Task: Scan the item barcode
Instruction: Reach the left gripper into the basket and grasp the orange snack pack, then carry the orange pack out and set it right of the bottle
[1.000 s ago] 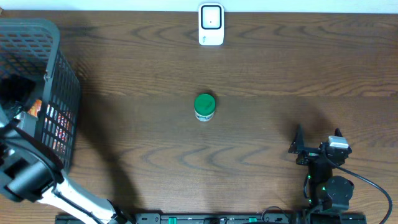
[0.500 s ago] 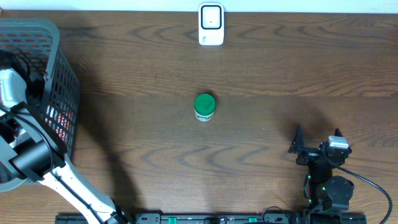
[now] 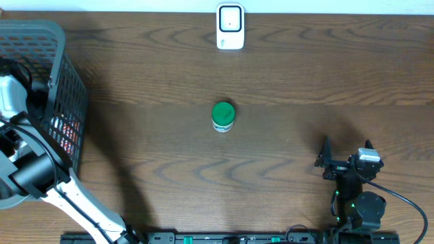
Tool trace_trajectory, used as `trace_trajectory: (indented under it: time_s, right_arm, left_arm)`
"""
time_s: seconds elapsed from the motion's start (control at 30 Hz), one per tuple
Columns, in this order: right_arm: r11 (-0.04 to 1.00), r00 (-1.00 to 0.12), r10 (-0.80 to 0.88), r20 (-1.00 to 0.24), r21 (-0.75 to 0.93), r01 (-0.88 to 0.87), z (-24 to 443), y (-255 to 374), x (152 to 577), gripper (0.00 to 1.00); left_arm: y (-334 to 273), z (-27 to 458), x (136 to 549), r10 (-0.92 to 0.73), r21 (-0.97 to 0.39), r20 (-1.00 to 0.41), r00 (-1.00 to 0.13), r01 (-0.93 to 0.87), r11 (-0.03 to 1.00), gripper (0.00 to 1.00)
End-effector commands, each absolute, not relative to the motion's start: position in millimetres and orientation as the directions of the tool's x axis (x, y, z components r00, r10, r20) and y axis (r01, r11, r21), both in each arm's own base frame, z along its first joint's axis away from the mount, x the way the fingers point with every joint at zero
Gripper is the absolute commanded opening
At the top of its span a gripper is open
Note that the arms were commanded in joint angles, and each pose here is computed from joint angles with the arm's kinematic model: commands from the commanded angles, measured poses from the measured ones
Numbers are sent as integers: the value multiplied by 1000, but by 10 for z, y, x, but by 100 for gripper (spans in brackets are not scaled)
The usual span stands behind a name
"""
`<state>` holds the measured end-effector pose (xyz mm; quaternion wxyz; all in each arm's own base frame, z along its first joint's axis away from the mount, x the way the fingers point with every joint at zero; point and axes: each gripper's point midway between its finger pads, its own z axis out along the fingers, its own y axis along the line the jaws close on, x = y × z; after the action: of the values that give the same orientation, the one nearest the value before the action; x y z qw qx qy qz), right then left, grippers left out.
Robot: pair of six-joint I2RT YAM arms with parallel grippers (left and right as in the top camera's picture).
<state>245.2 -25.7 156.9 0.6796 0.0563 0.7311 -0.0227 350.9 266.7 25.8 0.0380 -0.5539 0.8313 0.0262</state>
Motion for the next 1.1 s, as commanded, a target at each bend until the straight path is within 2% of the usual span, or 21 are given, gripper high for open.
trace_trajectory:
  time_s: [0.0, 0.1, 0.23, 0.3, 0.43, 0.5, 0.57, 0.77, 0.9, 1.07]
  right_arm:
    - [992, -67, 61, -996, 53, 118, 1569, -269, 2448, 99]
    - [992, -67, 61, -996, 53, 118, 1569, -269, 2448, 99]
    - [992, -67, 62, -996, 54, 118, 1569, -269, 2448, 99]
    - [992, -67, 62, -996, 54, 118, 1569, -269, 2448, 99]
    - [992, -67, 61, -996, 53, 118, 1569, -269, 2448, 99]
    - [992, -67, 62, -996, 54, 118, 1569, -269, 2448, 99]
    - [992, -67, 62, -996, 54, 118, 1569, -269, 2448, 99]
    - [992, -66, 62, -996, 54, 118, 1570, -269, 2448, 99]
    - [992, -66, 62, -996, 54, 118, 1570, -269, 2448, 99]
    - [992, -66, 61, -996, 53, 118, 1570, -269, 2448, 99]
  left_arm:
    - [2715, 215, 3296, -931, 55, -52, -360, -932, 357, 55]
    - [2810, 576, 3246, -938, 34, -86, -334, -942, 333, 52]
    - [2951, 1505, 3178, -939, -69, -207, -275, -953, 294, 52]
    - [2876, 2385, 3147, -926, -255, -317, -204, -922, 290, 52]
    - [2382, 3320, 3100, -926, -527, -356, -130, -790, 313, 53]
    - [1899, 3729, 3104, -931, -652, -332, -153, -676, 344, 53]
    - [1469, 3969, 3119, -923, -715, -321, -214, -585, 384, 53]
    - [-77, 4236, 3192, -794, -739, -351, -496, -374, 560, 53]
    - [-1057, 4006, 3348, -702, -637, -438, -561, -358, 683, 53]
    - [-1879, 3471, 3525, -659, -522, -481, -579, -415, 746, 53]
